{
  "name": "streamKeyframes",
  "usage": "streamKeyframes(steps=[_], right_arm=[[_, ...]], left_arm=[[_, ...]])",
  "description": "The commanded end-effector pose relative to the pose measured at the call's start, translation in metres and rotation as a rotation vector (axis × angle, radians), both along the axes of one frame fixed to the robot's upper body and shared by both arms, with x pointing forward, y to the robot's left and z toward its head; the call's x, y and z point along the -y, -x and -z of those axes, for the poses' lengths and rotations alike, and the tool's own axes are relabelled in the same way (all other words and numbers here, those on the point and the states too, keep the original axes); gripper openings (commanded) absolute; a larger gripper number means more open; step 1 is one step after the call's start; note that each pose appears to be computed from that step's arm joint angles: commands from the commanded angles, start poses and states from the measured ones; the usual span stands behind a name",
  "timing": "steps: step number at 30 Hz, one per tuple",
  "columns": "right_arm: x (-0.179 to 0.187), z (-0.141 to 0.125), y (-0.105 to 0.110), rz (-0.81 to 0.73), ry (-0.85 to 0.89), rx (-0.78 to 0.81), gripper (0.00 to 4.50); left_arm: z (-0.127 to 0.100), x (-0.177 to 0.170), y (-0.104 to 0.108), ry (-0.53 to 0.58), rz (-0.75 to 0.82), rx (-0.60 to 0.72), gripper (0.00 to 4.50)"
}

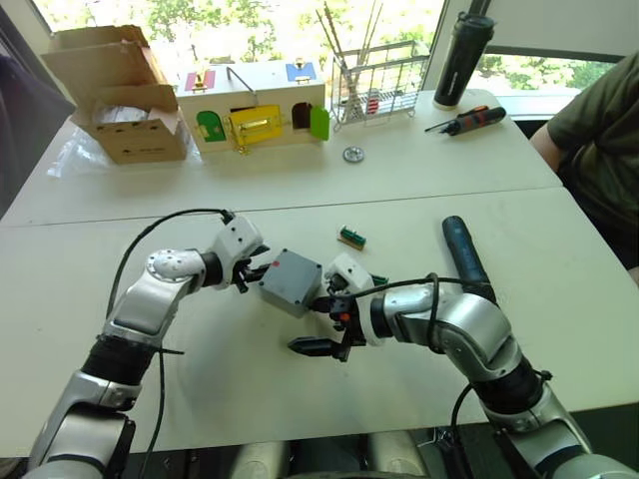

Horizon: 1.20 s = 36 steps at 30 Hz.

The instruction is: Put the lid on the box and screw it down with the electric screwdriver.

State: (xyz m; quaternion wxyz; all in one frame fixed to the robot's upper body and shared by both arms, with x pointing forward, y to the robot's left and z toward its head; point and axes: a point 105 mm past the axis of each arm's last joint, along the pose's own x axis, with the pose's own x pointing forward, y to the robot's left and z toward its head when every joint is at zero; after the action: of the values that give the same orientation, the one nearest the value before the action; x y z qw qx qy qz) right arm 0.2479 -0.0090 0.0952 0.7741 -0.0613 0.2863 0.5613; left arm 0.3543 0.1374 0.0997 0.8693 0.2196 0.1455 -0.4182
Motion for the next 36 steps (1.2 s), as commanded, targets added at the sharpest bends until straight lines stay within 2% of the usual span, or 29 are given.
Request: streamKeyframes(steps=[1, 4, 7, 10, 14, 18, 26, 36], right_arm=[[0.0, -0.014, 0.001, 0.003, -0.026, 0.054, 4.47], [0.015, -0.025, -0.002, 0.024, -0.021, 0.095, 4.47], [0.028, -0.039, -0.001, -0.003, -0.01, 0.173, 4.47], [0.044, -0.042, -0.008, -0.03, 0.068, 0.275, 4.47], [0.052, -0.042, -0.032, -0.012, 0.103, 0.348, 4.47], [0.047, -0.038, -0.049, -0.03, 0.115, 0.387, 4.47], [0.031, -0.023, -0.057, -0.099, 0.104, 0.376, 4.47], [0.021, -0.024, -0.04, -0.12, 0.046, 0.333, 4.47]], left_arm=[[-0.011, -0.014, -0.011, -0.048, -0.021, 0.065, 2.3], [-0.016, -0.031, -0.013, -0.063, -0.045, 0.071, 2.3], [-0.022, -0.044, -0.006, -0.065, -0.047, 0.054, 2.3], [-0.023, -0.048, 0.017, -0.059, 0.005, -0.012, 2.3], [-0.018, -0.046, 0.047, -0.031, 0.049, -0.111, 2.3], [-0.011, -0.043, 0.062, -0.013, 0.043, -0.16, 2.3], [-0.01, -0.03, 0.057, 0.037, 0.004, -0.128, 2.3], [-0.01, -0.018, 0.036, 0.063, -0.033, -0.065, 2.3]])
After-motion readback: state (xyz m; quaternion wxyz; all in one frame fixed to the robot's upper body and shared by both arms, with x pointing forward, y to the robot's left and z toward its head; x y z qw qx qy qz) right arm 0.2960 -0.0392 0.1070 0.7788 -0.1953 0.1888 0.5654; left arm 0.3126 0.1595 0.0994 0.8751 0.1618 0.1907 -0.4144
